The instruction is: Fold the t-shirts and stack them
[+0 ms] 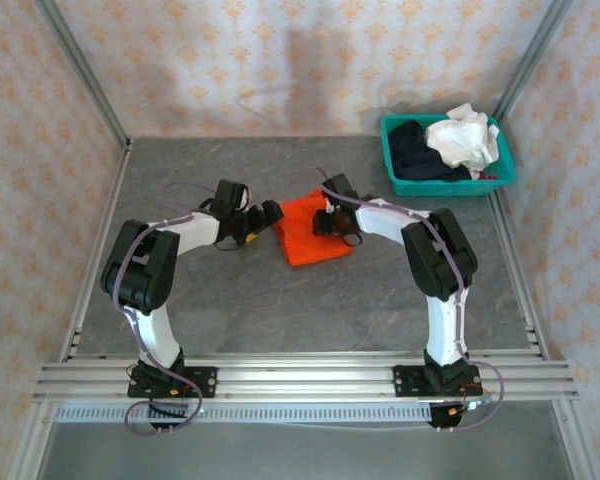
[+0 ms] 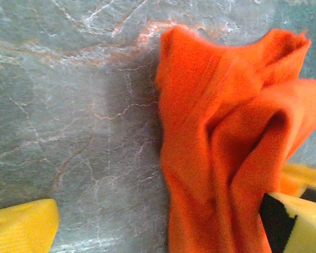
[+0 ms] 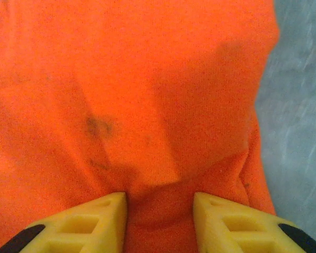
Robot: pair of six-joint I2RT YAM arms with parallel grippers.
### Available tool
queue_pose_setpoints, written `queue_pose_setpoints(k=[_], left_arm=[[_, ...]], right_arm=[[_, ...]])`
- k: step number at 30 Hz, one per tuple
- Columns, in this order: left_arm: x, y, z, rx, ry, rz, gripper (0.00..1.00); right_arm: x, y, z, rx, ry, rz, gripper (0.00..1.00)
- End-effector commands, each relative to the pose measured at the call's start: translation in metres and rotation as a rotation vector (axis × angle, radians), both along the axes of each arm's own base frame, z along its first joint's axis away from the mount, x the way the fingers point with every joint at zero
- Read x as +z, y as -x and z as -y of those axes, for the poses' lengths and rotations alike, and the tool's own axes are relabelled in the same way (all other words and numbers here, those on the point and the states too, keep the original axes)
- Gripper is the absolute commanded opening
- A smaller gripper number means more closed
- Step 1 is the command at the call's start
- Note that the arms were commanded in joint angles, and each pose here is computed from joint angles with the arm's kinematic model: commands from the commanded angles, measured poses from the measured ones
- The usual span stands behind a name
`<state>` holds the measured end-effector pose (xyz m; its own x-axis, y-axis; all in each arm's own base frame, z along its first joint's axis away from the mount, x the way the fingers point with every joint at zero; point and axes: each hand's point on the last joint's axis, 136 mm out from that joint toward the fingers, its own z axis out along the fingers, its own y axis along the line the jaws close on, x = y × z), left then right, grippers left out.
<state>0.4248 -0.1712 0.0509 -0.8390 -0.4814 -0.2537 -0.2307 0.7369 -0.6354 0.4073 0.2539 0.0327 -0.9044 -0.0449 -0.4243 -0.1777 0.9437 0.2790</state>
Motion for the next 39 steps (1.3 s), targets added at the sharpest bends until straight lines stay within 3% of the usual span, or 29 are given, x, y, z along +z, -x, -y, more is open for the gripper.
queue_pose_setpoints(k=[1,7,10,12,14,18,22,23,25,27,31,39], left_arm=[[-0.012,0.007,0.014,-0.026,-0.02,-0.043,0.93],[-0.029,0.023,0.019,-0.051,-0.025,-0.094,0.65],[-0.033,0.027,0.02,-0.066,-0.03,-0.108,0.45],[-0.033,0.027,0.018,-0.071,-0.044,-0.106,0.34],[-0.033,0.026,0.017,-0.082,-0.058,-0.102,0.29],[-0.028,0.021,0.018,-0.098,-0.074,-0.091,0.29],[-0.041,0.02,0.018,-0.103,-0.083,-0.119,0.3],[-0.041,0.02,0.018,-0.103,-0.082,-0.118,0.32],[-0.043,0.019,0.018,-0.101,-0.084,-0.123,0.45],[-0.042,0.018,0.019,-0.101,-0.084,-0.121,0.49],[-0.041,0.016,0.019,-0.103,-0.088,-0.121,0.42],[-0.041,0.013,0.02,-0.102,-0.089,-0.12,0.44]], right_arm=[[-0.011,0.033,0.011,-0.133,0.002,-0.084,0.37],[0.011,0.065,-0.001,-0.282,-0.207,-0.076,0.39],[0.037,0.072,-0.007,-0.273,-0.279,-0.024,0.49],[0.053,0.068,0.005,-0.285,-0.253,0.03,0.57],[0.057,0.059,0.023,-0.321,-0.217,0.054,0.63],[0.05,0.034,0.048,-0.389,-0.251,0.021,0.65],[0.046,0.011,0.04,-0.343,-0.269,-0.019,0.55],[0.046,0.007,0.036,-0.327,-0.27,-0.017,0.53],[0.044,-0.002,0.029,-0.3,-0.277,-0.016,0.5],[0.042,-0.008,0.023,-0.272,-0.273,-0.022,0.47],[0.033,-0.013,0.008,-0.229,-0.298,-0.069,0.39],[0.033,-0.014,0.007,-0.201,-0.272,-0.078,0.33]])
